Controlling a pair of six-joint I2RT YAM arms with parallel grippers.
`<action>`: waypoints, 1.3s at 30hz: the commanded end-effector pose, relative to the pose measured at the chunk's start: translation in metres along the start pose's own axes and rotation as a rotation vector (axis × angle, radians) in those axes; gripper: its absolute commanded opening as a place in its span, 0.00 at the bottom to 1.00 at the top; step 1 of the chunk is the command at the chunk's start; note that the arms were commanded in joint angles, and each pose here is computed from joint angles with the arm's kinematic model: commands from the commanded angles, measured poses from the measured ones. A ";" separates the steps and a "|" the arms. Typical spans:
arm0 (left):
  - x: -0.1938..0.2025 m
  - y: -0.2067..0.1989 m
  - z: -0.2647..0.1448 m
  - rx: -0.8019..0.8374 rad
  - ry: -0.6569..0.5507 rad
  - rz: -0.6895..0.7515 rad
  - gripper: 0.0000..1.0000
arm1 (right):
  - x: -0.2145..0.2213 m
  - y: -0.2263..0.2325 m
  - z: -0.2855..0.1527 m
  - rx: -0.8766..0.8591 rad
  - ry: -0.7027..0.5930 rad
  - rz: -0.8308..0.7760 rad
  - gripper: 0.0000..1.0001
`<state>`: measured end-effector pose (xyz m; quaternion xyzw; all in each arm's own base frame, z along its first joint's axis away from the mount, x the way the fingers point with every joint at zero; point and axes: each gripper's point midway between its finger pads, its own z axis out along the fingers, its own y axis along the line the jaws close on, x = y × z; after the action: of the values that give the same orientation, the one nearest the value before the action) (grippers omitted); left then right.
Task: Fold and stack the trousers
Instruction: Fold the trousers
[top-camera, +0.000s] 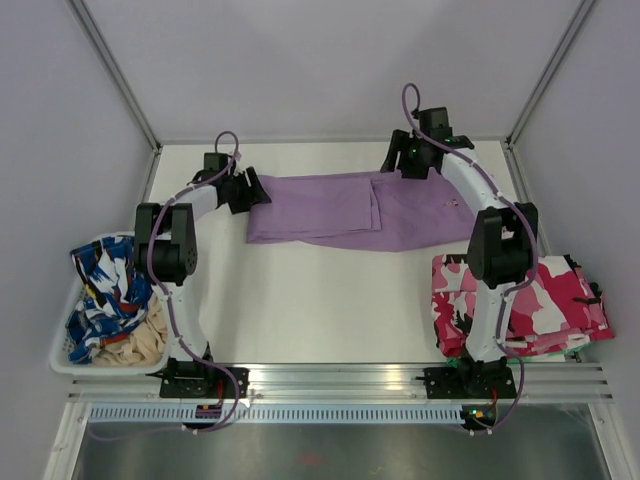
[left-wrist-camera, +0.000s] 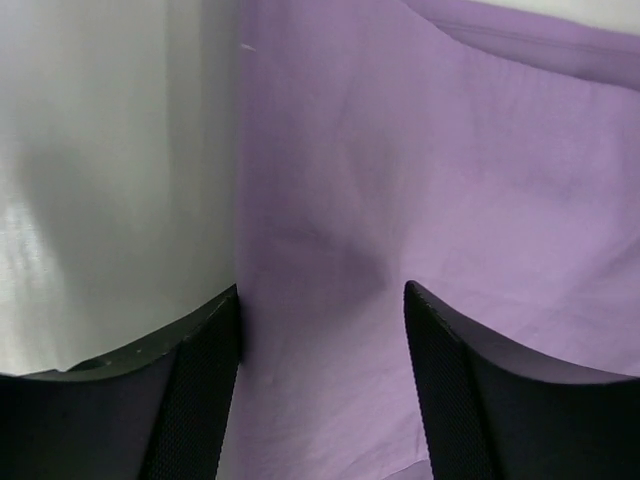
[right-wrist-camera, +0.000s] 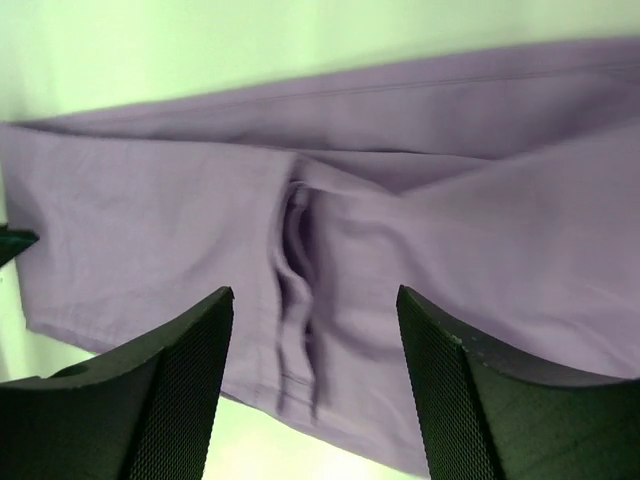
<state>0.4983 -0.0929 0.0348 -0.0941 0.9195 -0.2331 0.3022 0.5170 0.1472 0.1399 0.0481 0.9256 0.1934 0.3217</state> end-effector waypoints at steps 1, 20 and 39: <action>0.024 -0.016 0.012 0.041 0.075 0.079 0.69 | -0.035 -0.061 -0.052 0.145 -0.122 0.125 0.73; -0.110 0.024 -0.095 -0.189 -0.306 0.106 0.02 | 0.003 -0.100 -0.069 0.222 -0.108 0.118 0.76; -0.203 -0.049 -0.199 -0.517 -0.403 0.503 0.02 | 0.048 0.012 0.033 -0.044 -0.049 0.032 0.67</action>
<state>0.5456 0.0131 0.2980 0.0022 0.8621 0.0485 0.5044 0.4838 0.1604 0.0937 0.0670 0.9219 0.1955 0.3276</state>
